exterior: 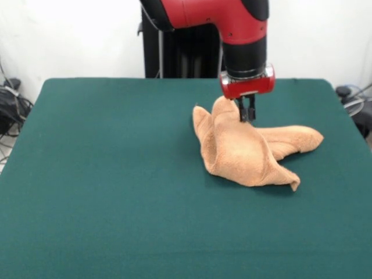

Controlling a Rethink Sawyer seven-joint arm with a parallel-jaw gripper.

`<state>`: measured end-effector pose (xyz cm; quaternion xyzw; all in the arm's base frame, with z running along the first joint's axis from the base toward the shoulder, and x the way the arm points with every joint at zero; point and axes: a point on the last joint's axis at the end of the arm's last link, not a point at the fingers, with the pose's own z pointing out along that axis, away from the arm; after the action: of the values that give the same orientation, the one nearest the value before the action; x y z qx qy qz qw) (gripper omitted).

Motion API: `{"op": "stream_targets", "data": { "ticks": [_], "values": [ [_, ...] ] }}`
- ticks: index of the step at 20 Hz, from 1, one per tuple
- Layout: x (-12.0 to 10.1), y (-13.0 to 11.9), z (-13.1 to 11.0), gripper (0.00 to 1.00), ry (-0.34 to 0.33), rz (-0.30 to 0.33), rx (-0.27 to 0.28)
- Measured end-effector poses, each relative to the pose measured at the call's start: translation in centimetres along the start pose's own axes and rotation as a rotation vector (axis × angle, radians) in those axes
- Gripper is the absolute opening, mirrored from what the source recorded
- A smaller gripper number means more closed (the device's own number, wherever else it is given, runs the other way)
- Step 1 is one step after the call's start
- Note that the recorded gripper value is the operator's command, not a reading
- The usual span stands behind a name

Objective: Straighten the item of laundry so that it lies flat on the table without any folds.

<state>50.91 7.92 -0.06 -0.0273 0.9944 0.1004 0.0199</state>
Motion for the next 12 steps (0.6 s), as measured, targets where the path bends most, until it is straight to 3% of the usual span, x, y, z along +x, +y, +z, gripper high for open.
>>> {"op": "stream_targets", "data": {
  "ticks": [12],
  "values": [
    [-1.2, -0.9, -1.6, 1.00, -0.038, 0.003, 0.021]
  ]
}}
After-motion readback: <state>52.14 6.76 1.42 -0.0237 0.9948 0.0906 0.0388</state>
